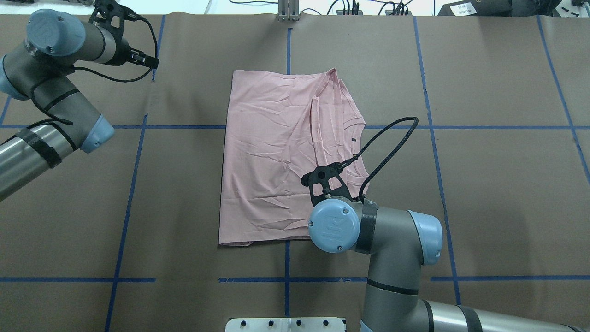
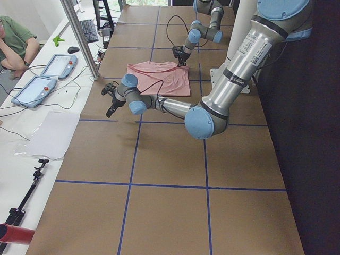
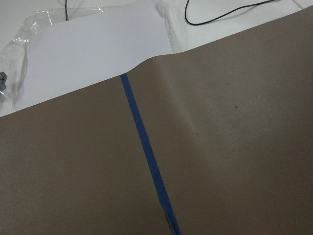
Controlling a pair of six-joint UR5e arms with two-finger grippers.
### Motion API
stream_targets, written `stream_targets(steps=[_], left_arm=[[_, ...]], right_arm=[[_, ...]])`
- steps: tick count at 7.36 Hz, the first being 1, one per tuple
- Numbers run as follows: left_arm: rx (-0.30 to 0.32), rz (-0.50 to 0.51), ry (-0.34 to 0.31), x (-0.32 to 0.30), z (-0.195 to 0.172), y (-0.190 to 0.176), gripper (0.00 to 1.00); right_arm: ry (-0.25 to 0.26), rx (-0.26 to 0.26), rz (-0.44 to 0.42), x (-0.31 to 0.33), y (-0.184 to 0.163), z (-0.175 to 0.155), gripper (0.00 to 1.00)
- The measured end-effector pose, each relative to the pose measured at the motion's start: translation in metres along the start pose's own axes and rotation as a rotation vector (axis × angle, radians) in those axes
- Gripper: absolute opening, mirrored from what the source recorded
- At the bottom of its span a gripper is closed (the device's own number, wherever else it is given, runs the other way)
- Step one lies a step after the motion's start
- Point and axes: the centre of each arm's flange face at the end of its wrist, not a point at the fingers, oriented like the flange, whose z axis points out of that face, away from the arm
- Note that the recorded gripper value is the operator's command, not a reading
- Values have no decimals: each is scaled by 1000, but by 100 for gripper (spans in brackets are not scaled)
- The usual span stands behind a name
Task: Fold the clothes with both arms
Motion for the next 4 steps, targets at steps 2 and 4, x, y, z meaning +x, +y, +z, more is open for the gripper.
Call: stream_targets(steps=[2, 4], left_arm=[[-1, 1, 0, 0, 0, 1, 100], [-1, 1, 2, 1, 1, 1, 100]], right_arm=[[15, -1, -1, 11, 11, 6, 6], [12, -1, -5, 24, 23, 3, 100]])
